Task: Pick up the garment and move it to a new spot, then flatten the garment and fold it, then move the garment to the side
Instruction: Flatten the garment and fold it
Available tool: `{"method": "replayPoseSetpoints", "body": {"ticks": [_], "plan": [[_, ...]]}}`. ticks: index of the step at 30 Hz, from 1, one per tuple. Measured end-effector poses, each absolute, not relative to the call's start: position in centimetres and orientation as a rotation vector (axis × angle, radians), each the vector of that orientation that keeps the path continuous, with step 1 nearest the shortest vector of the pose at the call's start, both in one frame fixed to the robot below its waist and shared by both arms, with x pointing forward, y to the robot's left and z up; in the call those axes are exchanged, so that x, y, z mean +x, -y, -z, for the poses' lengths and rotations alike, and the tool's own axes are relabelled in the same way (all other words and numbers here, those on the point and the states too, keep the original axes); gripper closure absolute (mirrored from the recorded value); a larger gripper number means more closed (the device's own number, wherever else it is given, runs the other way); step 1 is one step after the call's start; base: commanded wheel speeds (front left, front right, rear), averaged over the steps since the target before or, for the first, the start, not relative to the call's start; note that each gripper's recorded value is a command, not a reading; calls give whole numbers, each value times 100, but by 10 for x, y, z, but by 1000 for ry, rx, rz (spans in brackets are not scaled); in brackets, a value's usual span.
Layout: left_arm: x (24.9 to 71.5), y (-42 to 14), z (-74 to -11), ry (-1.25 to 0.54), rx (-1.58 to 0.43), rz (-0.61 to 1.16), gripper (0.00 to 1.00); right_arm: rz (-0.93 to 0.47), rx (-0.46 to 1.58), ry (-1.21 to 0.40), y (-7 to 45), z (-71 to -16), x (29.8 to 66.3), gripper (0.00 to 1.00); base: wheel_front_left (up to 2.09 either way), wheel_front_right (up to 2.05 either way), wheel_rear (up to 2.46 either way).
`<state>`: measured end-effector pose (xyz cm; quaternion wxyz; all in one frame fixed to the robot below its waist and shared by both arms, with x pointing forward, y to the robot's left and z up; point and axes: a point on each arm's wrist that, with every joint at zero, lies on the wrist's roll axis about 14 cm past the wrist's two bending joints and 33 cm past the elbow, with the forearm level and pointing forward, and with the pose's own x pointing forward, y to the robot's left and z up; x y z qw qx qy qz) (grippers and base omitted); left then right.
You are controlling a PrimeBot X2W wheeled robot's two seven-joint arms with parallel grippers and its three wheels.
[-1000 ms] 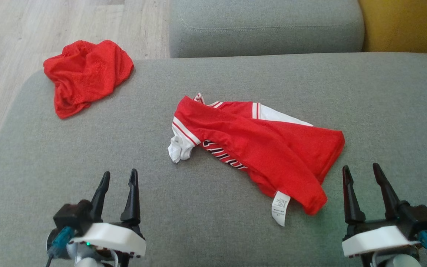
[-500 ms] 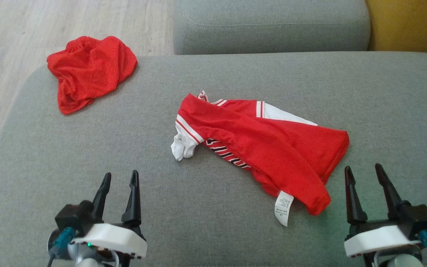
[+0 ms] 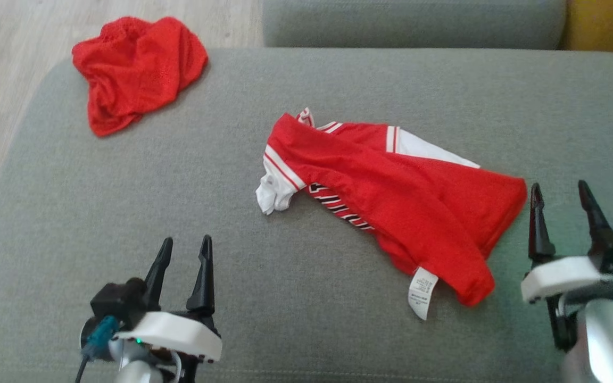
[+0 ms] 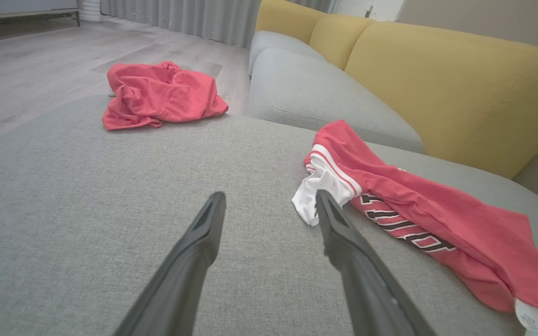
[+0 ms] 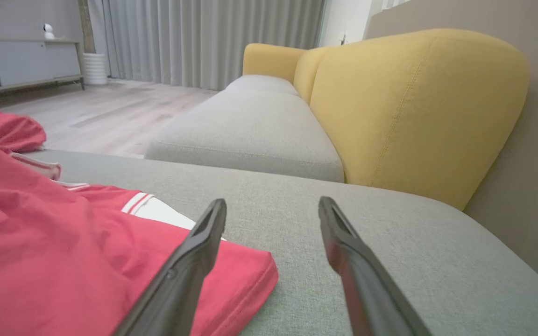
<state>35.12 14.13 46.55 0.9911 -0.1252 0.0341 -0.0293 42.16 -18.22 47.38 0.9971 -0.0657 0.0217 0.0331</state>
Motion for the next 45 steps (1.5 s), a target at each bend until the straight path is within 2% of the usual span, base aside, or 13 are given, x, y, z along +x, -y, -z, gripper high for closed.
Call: {"method": "replayPoseSetpoints", "body": {"ticks": [6, 12, 20, 21, 22, 23, 24, 25, 32, 41, 45], "plan": [[358, -147, -460, -85, -256, 35, 0, -55, -158, -226, 184, -434, 447, 0, 0, 0, 0], [361, -156, -454, -102, -258, 1, 0, -62, -132, -441, 180, -384, 452, 0, 0, 0, 0], [362, -163, -450, -112, -253, -24, 0, -94, -92, -543, 167, -363, 460, 0, 0, 0, 0], [362, -163, -450, -113, -253, -25, 0, -100, -88, -548, 165, -362, 461, 10, 0, 0, 0], [362, -164, -449, -114, -253, -25, 0, -109, -86, -550, 162, -362, 462, 37, 0, 0, 0], [362, -164, -449, -115, -253, -26, 0, -116, -82, -551, 160, -362, 464, 56, 0, 0, 0], [362, -164, -449, -115, -253, -26, 0, -116, -82, -551, 160, -362, 464, 69, 0, 0, 0], [362, -164, -448, -117, -253, -26, 0, -125, -82, -551, 157, -362, 465, 100, 0, 0, 0], [366, -164, -448, -118, -251, -26, 0, -166, -122, -536, 154, -367, 482, 100, 0, 0, 0], [365, -165, -446, -123, -247, -32, 0, -169, -212, -425, 168, -410, 536, 100, 0, 0, 0], [366, -169, -449, -116, -249, -45, 0, -173, -247, -425, 173, -414, 548, 100, 0, 0, 0]]}}
